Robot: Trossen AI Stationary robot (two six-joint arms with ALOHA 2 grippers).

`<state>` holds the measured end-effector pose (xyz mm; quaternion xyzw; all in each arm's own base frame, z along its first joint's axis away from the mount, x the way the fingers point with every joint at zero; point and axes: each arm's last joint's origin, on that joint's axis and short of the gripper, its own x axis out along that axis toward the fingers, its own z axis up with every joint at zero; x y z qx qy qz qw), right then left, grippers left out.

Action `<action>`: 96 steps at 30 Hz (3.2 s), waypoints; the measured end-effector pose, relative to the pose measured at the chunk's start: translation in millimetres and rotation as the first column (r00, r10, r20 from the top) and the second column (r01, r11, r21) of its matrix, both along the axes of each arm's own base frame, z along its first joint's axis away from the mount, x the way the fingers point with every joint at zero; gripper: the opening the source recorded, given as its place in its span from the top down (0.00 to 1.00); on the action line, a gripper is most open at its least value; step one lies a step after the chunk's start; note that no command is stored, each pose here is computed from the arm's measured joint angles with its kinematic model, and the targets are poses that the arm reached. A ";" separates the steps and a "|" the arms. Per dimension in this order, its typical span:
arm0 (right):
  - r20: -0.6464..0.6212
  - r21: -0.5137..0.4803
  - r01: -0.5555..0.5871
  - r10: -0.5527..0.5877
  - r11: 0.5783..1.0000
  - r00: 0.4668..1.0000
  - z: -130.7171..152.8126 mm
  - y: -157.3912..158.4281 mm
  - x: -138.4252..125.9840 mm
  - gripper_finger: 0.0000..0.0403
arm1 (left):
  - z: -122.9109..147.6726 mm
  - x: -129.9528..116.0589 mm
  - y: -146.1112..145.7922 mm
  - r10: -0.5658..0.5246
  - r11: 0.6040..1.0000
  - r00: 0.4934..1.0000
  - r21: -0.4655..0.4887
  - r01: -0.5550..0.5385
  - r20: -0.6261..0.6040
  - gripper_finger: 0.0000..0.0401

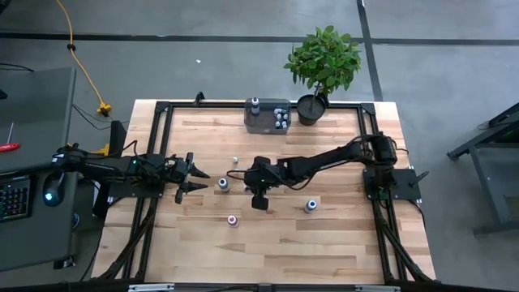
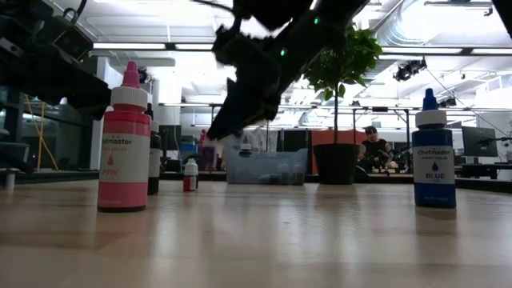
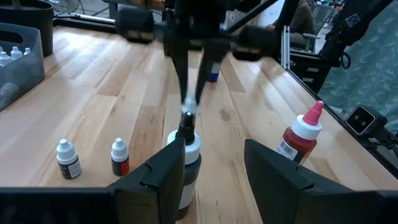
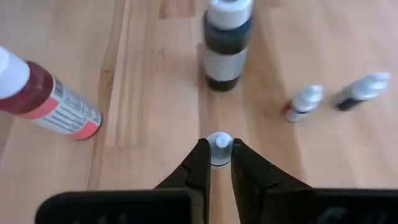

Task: Pick & Place food coloring
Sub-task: Put the bottom small black food coloring bottle into the black bin

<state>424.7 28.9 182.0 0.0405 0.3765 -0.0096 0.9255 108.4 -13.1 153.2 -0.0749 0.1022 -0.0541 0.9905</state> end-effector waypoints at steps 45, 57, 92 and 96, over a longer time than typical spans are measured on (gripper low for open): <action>-0.091 -0.202 0.586 -0.611 0.784 0.786 96.2 -186.0 -43.3 0.92 | 0.0 0.0 -0.1 -0.001 1.000 1.000 0.000 0.001 0.000 0.59; -0.146 -0.013 0.781 -0.774 0.624 0.616 59.1 -216.1 -37.5 0.92 | 0.0 0.0 0.4 0.014 1.000 1.000 0.003 -0.014 0.000 0.59; -0.170 0.083 0.945 -0.930 0.316 0.326 17.9 -240.4 -33.0 0.90 | 0.0 0.0 0.5 0.016 1.000 1.000 0.004 -0.016 0.000 0.59; -0.178 0.084 0.944 -0.927 0.319 0.329 16.1 -240.6 -32.8 0.92 | 0.0 0.0 0.5 0.016 1.000 1.000 0.003 -0.016 0.000 0.59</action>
